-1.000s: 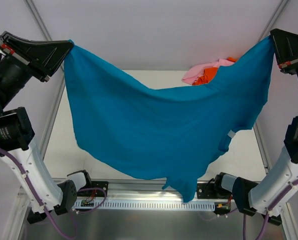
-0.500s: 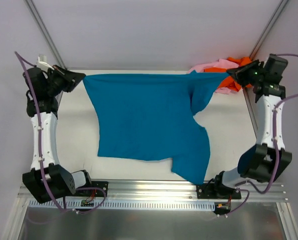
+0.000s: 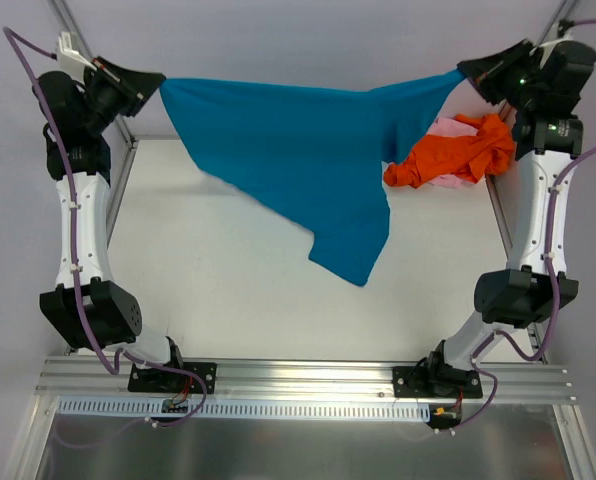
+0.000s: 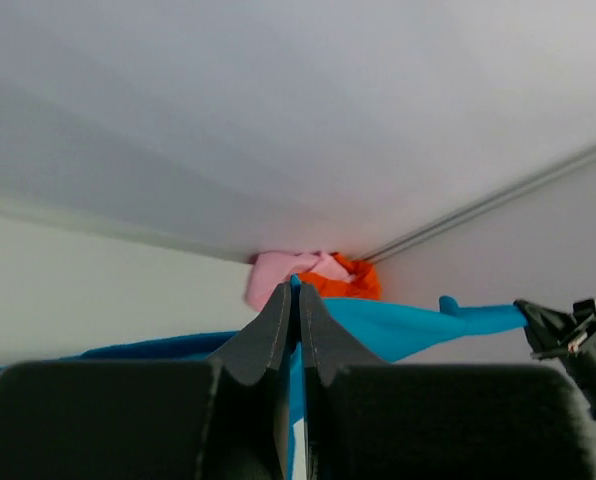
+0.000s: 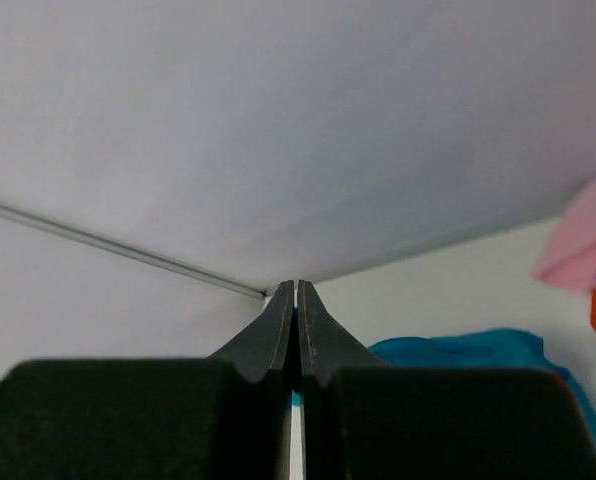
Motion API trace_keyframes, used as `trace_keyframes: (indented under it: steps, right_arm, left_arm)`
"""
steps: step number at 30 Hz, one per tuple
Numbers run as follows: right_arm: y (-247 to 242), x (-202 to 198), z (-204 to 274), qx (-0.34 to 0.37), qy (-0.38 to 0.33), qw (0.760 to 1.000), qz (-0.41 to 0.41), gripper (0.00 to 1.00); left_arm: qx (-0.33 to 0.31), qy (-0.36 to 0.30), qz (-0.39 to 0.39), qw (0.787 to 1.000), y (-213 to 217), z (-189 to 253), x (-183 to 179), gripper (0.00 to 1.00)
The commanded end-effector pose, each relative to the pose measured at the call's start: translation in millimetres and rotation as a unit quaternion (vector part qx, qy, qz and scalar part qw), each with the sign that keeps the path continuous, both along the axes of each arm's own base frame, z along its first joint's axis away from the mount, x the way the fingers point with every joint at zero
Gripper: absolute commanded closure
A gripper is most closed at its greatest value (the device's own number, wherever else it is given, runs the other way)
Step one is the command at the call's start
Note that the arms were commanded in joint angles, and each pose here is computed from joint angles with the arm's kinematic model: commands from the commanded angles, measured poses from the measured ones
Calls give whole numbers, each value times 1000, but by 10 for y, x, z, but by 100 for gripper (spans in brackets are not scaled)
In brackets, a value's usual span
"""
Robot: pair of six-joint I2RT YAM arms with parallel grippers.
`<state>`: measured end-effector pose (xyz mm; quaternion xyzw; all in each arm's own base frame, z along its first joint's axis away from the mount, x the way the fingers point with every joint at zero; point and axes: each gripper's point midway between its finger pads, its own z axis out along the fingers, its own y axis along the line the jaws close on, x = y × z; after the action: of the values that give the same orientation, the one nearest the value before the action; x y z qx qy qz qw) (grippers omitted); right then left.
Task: Fold and stack the t-shirts
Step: Flatten out the tshirt
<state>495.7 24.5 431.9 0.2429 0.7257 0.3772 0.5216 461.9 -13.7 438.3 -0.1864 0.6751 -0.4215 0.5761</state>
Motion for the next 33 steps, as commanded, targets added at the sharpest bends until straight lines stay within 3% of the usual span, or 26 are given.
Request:
trace_keyframes:
  steps: [1, 5, 6, 9, 10, 12, 15, 16, 21, 28, 33]
  right_arm:
    - [28, -453, 1170, -40, -142, 989, -1, 100]
    - [82, -953, 1634, -45, -188, 981, 1, 100]
    - [127, -1232, 1812, -51, -213, 976, 1, 100]
    - [163, -1580, 1838, -56, -218, 974, 1, 100]
    - [225, -1903, 1961, -64, -240, 969, 0, 100]
    - [255, -2114, 1879, -71, -232, 970, -1, 100]
    - [398, -2776, 1887, -86, -249, 965, -7, 100]
    - [391, -2741, 1847, -85, -243, 966, -8, 100]
    - [522, -3500, 1870, -92, -267, 959, -20, 100]
    - [608, -4145, 2094, -110, -311, 943, -35, 100]
    - [581, -4127, 2188, -93, -321, 942, -41, 100]
  left_arm:
    - [21, -147, -29, 989, -243, 1138, -409, 100]
    - [24, -186, -50, 981, -422, 1539, -871, 100]
    - [33, -203, -53, 977, -481, 1660, -1102, 100]
    - [67, -218, -61, 972, -614, 1728, -1608, 100]
    - [72, -210, -63, 973, -646, 1662, -1716, 100]
    - [94, -220, -61, 969, -698, 1642, -1970, 100]
    - [120, -236, -63, 962, -848, 1657, -2615, 100]
    - [125, -239, -65, 961, -883, 1669, -2747, 100]
    - [157, -247, -73, 953, -1040, 1650, -3386, 100]
    - [157, -266, -71, 948, -1144, 1734, -3841, 100]
    - [154, -266, -67, 949, -1129, 1788, -3811, 100]
